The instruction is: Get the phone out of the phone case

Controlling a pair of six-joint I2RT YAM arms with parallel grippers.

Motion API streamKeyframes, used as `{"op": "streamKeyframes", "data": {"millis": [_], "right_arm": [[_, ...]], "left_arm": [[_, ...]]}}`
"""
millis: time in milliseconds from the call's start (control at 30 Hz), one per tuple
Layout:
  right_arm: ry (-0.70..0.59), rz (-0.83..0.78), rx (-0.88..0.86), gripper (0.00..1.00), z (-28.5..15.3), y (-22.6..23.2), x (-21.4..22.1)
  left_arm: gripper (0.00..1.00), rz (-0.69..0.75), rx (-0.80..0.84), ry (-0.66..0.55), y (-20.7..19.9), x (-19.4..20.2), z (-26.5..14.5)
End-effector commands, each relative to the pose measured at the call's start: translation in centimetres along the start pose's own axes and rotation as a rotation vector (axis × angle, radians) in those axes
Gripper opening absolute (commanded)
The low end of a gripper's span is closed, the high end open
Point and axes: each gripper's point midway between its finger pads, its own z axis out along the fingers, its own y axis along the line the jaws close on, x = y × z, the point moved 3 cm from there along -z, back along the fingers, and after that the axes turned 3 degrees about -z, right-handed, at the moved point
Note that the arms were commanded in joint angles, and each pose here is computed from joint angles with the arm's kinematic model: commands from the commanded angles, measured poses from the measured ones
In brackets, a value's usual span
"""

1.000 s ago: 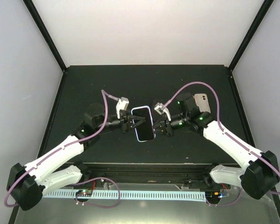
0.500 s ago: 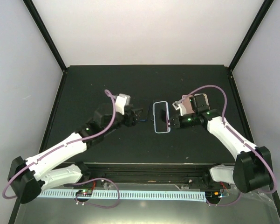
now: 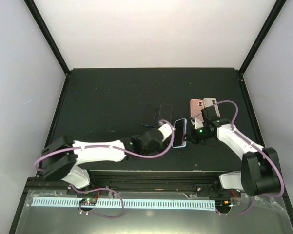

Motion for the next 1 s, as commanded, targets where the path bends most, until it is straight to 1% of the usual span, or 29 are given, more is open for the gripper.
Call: {"op": "streamKeyframes", "data": {"millis": [0,67,200,300,400,567,733,967], "right_arm": [[-0.031,-0.018,0.000,0.01,0.1,0.5,-2.5],[-0.034,-0.013,0.019,0.01,0.3,0.1,-2.7],[-0.037,-0.005,0.040,0.01,0.5,-0.5,-2.9],[-0.049,0.007,0.067,0.01,0.6,-0.9,-3.6],[-0.022,0.026,0.082,0.01,1.2,-1.2,-3.9],[-0.012,0.026,0.081,0.01,1.4,-1.3,-3.9],[0.004,0.034,0.076,0.01,1.8,-1.4,-3.9],[0.022,0.040,0.067,0.01,2.0,-1.4,-3.8]], "left_arm": [[0.65,0.137,-0.071,-0.095,-2.5,-2.6,2.7],[0.65,0.152,-0.056,-0.107,-3.2,-2.4,3.7],[0.67,0.168,0.026,-0.147,-4.9,-1.9,5.1],[0.68,0.175,0.059,-0.152,-6.0,-0.9,6.3],[0.68,0.185,0.067,-0.134,-6.3,0.3,7.4],[0.64,0.196,-0.060,-0.077,-5.0,1.3,9.2],[0.57,0.222,-0.155,-0.018,-4.0,2.4,10.5],[0.55,0.257,-0.255,0.035,-3.1,3.2,11.5]]}}
